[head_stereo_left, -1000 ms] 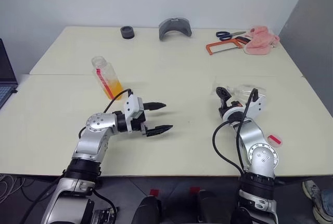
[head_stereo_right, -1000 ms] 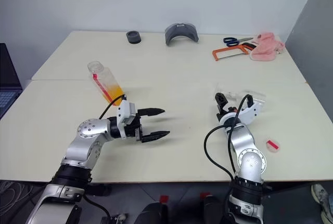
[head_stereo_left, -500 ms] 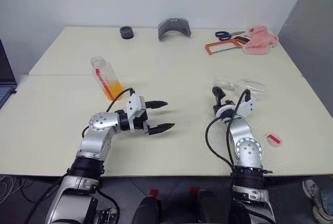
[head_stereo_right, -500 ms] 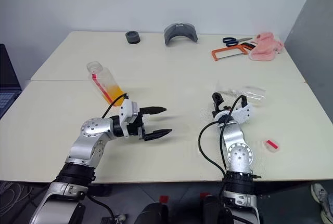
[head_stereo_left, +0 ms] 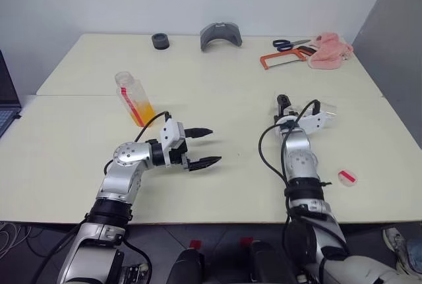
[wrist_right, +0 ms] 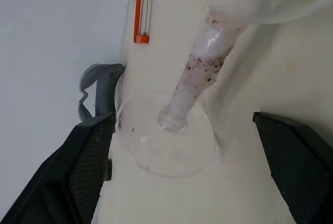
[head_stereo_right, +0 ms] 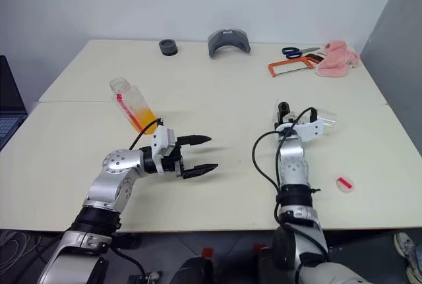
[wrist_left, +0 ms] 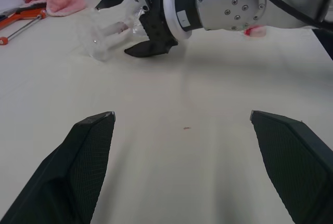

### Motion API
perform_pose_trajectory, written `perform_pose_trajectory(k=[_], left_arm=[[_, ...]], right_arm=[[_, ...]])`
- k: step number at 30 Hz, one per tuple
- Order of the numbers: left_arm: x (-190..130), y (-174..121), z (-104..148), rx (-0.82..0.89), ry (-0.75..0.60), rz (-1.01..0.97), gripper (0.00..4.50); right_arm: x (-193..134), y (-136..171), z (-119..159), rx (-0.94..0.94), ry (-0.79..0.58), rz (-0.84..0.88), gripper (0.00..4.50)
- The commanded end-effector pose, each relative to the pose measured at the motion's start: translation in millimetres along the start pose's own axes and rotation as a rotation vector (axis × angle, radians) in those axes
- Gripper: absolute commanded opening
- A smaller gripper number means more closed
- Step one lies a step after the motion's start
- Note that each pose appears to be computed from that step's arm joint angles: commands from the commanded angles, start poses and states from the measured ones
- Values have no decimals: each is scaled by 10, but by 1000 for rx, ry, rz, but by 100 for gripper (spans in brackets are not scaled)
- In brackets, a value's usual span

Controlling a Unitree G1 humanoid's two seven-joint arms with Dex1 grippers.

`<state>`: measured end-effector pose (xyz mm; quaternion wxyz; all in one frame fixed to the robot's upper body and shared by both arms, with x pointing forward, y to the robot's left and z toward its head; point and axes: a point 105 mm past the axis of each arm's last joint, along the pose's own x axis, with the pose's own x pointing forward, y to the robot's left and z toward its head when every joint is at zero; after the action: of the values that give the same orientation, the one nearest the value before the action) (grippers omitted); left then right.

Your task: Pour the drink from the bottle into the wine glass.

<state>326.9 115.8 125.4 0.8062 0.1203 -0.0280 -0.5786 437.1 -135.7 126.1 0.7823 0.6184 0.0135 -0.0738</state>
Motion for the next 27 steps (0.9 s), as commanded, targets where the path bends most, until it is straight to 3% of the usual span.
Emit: perform_pose_trajectory(k=[1, 9, 12, 22, 23, 27], left_arm=[[35, 8, 138, 53, -21, -10, 448], [36, -3, 79, 45, -19, -12, 448], [32, 0, 60, 35, -26, -9, 450], [1, 32, 34, 35, -34, 8, 450], [0, 34, 34, 37, -34, 9, 450], [-9, 35, 36, 40, -34, 16, 450]], right_arm=[[82, -20, 60, 20, -45, -13, 450], [176, -170, 259, 39, -141, -79, 450], [178, -219, 227, 51, -137, -97, 389], [185, -247, 124, 56, -90, -98, 35], [185, -228, 118, 56, -83, -87, 17], [142, -61, 31, 1, -22, 1, 16]])
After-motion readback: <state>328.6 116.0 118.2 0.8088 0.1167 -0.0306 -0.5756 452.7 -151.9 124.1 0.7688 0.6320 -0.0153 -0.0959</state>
